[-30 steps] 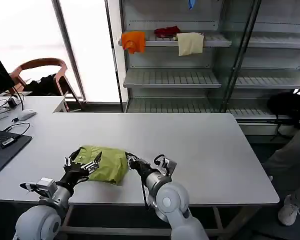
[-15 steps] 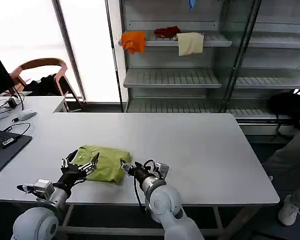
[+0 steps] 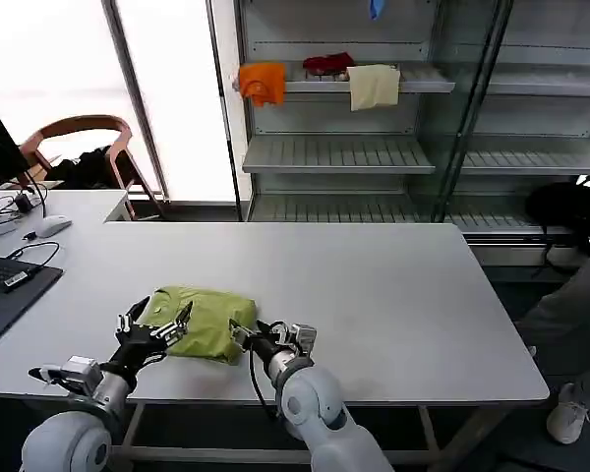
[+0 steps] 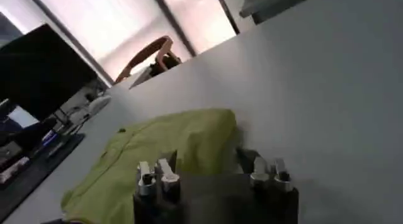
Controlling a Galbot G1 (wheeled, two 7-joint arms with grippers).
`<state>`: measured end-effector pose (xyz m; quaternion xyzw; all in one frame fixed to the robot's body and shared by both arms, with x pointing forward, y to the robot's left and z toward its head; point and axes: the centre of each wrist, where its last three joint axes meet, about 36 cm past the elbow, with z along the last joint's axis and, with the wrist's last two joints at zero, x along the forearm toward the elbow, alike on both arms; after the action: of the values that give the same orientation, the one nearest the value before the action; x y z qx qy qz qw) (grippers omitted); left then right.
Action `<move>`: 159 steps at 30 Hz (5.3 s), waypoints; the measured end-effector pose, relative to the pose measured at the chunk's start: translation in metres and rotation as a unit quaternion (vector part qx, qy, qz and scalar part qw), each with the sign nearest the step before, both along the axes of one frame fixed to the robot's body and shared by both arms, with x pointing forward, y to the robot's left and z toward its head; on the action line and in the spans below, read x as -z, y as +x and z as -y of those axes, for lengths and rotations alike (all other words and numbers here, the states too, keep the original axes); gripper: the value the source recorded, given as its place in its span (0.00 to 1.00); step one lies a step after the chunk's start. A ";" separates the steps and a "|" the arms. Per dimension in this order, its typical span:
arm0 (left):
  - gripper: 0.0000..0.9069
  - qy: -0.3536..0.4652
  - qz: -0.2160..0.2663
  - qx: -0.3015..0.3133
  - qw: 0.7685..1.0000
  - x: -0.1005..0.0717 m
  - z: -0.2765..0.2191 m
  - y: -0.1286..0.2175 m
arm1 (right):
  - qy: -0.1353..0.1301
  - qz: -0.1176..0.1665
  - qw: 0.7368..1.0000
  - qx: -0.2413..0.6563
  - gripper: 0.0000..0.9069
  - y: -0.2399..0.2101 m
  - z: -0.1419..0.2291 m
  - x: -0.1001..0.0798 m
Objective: Fold and organize the clothes.
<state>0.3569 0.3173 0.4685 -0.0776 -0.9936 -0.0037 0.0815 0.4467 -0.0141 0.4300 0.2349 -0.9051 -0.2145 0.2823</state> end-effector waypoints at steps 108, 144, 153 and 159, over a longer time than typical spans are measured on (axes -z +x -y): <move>1.00 -0.079 0.022 -0.035 0.996 0.022 0.022 0.033 | -0.314 0.217 0.910 0.163 1.00 -0.029 0.272 -0.048; 1.00 -0.033 0.054 -0.098 0.993 0.032 0.031 0.072 | -0.307 0.206 0.909 0.190 1.00 -0.028 0.300 -0.045; 1.00 -0.032 0.060 -0.093 0.993 0.027 0.030 0.066 | -0.301 0.213 0.911 0.184 1.00 -0.029 0.297 -0.050; 1.00 -0.037 0.058 -0.090 0.994 0.024 0.030 0.064 | -0.299 0.216 0.913 0.176 1.00 -0.030 0.295 -0.051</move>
<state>0.4208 0.2875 0.4443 0.0093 -0.9991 0.0361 0.0213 0.4166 -0.3096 0.4805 0.0175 -0.9925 0.0756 0.0946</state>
